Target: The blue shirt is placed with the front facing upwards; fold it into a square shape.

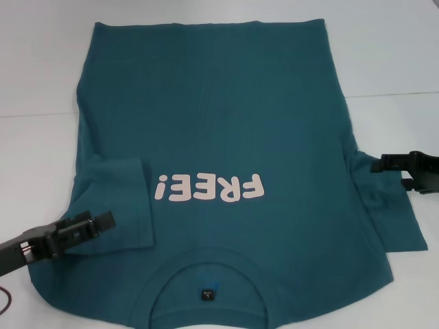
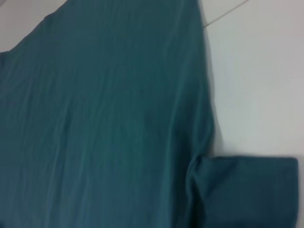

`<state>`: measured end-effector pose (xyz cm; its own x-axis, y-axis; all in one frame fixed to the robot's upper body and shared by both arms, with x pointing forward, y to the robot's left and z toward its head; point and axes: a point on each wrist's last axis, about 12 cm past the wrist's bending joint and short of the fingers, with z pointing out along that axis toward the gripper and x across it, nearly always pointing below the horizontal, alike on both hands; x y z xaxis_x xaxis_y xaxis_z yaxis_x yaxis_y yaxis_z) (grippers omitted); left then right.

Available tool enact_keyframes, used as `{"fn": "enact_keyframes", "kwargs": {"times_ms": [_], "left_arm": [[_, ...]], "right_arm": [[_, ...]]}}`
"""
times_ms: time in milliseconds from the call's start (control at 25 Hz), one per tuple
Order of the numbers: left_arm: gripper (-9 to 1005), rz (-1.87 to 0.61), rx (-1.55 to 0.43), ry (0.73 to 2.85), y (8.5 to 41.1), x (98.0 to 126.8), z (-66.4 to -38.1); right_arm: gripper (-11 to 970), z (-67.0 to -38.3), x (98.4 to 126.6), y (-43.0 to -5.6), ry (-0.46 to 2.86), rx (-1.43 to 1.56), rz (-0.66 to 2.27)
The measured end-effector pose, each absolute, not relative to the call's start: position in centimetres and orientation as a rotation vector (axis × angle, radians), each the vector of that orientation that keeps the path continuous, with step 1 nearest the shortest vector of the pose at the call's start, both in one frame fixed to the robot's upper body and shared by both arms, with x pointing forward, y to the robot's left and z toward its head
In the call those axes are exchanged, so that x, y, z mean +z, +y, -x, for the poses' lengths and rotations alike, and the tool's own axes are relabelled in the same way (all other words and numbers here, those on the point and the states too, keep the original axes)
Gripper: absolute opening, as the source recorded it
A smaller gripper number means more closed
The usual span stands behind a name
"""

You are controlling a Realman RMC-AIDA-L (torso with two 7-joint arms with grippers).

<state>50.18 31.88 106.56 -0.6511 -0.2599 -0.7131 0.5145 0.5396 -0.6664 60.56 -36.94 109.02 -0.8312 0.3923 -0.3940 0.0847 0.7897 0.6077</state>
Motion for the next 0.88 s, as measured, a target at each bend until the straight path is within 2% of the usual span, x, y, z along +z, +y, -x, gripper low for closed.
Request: {"fn": "enact_keyframes", "kwargs": {"times_ms": [880], "left_arm": [[950,-0.186,-1.181,1.956,31.84,106.42,-50.41]], "right_arm": [[866,-60.48,109.01,-36.71,2.478,0.811,-0.338]]}}
